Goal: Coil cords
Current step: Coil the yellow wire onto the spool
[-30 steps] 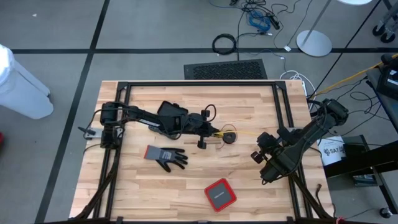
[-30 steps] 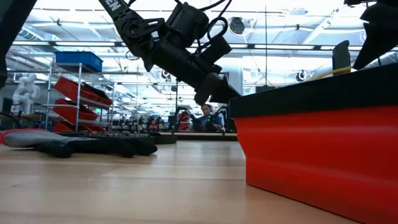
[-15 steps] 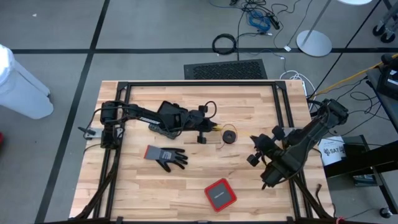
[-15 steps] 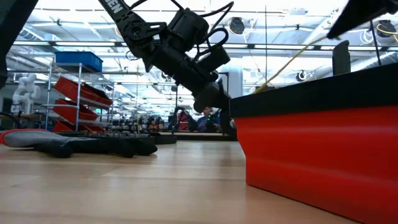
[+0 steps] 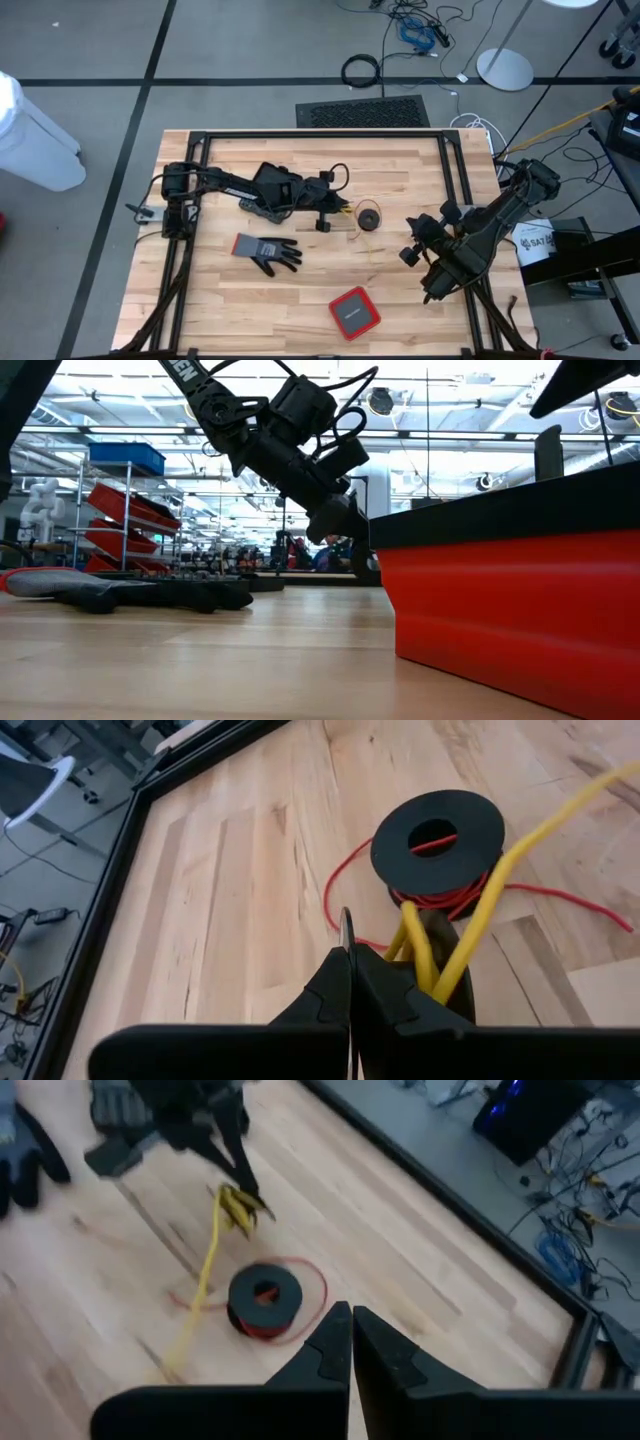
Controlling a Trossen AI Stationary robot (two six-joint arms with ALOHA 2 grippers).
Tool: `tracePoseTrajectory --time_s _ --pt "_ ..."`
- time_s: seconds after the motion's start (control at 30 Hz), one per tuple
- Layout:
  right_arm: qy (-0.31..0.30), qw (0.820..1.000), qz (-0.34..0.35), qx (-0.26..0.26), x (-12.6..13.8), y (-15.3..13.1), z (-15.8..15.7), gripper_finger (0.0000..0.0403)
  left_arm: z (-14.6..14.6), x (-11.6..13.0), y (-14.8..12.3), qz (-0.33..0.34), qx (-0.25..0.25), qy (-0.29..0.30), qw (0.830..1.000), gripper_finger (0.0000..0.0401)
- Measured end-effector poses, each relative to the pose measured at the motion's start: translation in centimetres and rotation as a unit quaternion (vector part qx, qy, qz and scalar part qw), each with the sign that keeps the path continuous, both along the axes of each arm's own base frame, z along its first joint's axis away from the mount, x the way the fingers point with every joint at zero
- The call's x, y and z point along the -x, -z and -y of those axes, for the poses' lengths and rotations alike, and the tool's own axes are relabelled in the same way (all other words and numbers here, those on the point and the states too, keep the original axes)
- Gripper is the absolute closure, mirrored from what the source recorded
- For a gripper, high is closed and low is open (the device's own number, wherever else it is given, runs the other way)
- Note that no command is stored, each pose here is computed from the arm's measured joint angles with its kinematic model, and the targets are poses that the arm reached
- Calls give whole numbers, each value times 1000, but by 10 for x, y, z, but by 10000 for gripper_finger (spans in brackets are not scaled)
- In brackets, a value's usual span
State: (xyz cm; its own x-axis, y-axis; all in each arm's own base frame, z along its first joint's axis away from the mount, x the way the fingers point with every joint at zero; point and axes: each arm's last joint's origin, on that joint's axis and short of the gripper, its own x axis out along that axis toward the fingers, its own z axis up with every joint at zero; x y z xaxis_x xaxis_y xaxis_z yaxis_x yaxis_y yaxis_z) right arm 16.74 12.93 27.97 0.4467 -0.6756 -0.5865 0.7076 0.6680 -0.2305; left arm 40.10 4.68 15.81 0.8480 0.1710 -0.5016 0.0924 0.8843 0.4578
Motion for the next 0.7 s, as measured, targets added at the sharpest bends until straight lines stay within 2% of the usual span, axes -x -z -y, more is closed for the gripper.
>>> tracePoseTrajectory --time_s 0.1,0.27,0.57,0.7 --pt "-9 999 -22 -24 -4 3 -2 402 0 0 0 0 0 1 1000 401" --pt "-51 998 -6 -43 -20 11 -11 396 2 0 0 1 0 2 1000 401" --pt "-78 995 43 -54 -62 61 -2 327 13 -1 0 -1 -16 9 1000 401" --pt "-79 992 53 -82 -71 82 11 305 15 -1 0 -3 -20 11 1000 401"
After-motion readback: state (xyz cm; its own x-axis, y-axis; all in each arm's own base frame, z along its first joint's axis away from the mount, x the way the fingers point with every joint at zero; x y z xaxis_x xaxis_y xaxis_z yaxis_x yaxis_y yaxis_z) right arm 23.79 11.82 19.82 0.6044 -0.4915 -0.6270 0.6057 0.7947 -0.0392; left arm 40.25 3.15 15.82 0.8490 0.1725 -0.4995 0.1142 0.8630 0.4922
